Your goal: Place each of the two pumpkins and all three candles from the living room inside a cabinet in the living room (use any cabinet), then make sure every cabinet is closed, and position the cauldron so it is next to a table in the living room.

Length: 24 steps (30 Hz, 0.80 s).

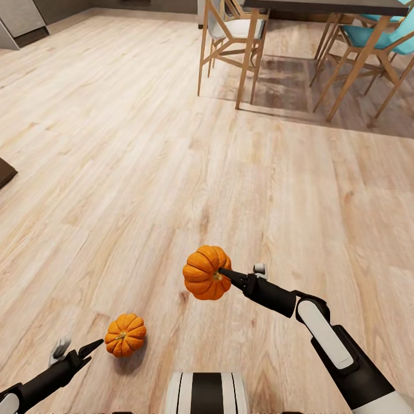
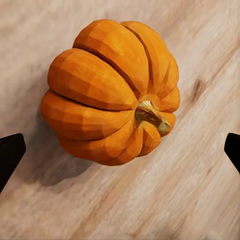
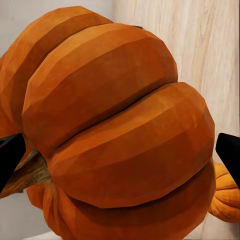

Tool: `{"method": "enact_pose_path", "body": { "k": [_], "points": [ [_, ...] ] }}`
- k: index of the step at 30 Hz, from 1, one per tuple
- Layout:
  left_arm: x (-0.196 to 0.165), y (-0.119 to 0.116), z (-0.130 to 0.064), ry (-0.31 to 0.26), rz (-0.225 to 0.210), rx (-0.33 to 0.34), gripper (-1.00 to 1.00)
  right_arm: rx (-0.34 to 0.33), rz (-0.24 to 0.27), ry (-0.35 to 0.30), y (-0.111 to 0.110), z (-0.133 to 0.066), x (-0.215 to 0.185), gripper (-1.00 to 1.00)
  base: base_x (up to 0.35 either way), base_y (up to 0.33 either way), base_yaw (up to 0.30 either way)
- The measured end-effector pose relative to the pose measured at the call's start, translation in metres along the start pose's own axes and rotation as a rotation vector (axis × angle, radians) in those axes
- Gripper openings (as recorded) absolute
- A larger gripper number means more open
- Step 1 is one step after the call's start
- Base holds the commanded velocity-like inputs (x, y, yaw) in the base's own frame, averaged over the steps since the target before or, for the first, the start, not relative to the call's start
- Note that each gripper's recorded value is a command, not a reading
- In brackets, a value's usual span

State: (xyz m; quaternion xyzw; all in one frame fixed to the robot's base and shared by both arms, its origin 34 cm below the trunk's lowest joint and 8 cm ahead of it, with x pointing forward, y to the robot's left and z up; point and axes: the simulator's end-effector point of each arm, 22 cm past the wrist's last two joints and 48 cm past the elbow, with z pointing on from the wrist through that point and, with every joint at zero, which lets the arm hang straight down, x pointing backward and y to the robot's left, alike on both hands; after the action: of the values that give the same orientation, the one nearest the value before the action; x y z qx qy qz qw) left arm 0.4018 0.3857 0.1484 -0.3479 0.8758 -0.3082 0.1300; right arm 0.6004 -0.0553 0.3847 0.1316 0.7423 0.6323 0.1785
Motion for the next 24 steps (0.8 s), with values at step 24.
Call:
{"method": "enact_pose_path", "body": {
  "k": [24],
  "points": [
    [-0.010, 0.027, 0.010, -0.052, -0.006, -0.048, 1.00, 0.047, 0.078, 0.016, -0.048, 0.001, 0.016, -1.00, 0.000, 0.000, 0.000]
  ]
}}
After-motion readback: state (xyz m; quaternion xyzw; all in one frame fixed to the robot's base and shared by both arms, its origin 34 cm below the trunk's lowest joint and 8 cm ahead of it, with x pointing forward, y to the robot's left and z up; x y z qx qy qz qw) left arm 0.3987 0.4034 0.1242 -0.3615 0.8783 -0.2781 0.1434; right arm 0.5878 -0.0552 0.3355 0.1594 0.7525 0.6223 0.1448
